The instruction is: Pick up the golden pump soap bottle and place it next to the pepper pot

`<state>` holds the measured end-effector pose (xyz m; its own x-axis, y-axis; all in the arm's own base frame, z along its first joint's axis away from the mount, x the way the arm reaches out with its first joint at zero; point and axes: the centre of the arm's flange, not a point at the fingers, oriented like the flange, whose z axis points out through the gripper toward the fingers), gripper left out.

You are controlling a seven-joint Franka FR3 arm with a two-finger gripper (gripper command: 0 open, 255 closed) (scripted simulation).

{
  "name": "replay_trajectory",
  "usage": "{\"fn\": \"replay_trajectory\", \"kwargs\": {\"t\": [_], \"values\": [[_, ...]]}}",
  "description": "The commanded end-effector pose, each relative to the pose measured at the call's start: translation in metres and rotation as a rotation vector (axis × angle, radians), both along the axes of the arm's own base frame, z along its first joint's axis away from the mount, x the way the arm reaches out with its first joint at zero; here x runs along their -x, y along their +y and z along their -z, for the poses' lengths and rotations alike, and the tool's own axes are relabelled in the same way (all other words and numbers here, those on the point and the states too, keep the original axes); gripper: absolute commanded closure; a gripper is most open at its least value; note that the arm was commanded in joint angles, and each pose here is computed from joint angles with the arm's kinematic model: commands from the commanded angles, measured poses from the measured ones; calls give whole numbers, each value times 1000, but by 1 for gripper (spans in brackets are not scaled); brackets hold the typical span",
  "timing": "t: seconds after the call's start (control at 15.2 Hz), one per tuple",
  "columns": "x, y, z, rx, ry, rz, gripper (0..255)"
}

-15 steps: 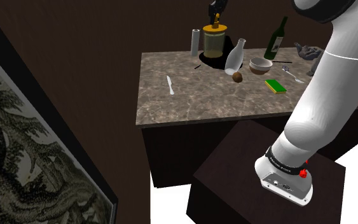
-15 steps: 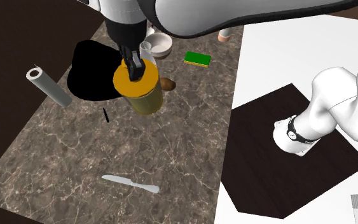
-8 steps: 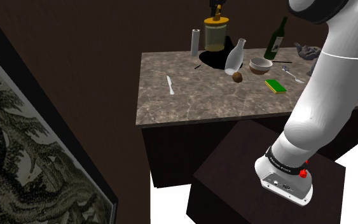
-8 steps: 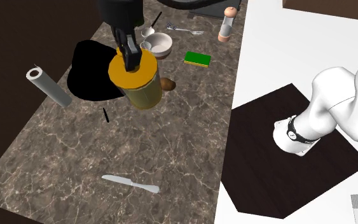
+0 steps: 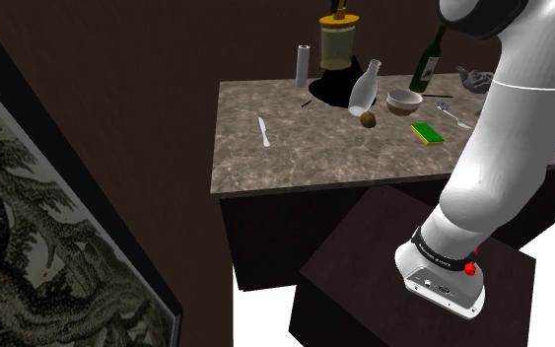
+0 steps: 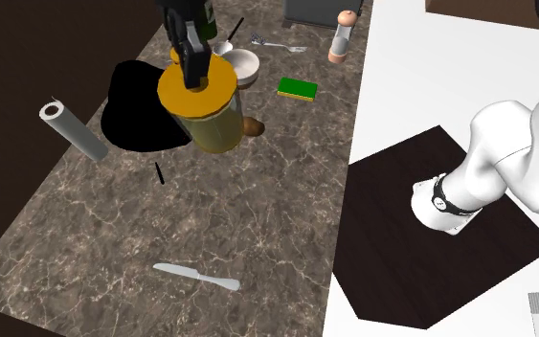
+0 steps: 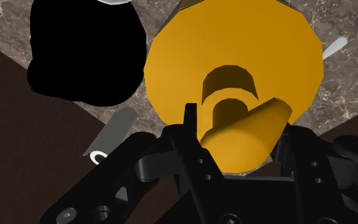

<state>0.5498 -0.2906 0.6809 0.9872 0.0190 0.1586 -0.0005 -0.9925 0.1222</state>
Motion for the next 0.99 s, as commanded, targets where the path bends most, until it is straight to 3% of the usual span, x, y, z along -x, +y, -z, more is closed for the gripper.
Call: {"fn": "replay_trajectory", "kwargs": {"t": [0.0, 0.92], "values": [[20, -7, -3, 0, -1, 0, 255], [193, -74, -3, 0, -1, 0, 255]]}}
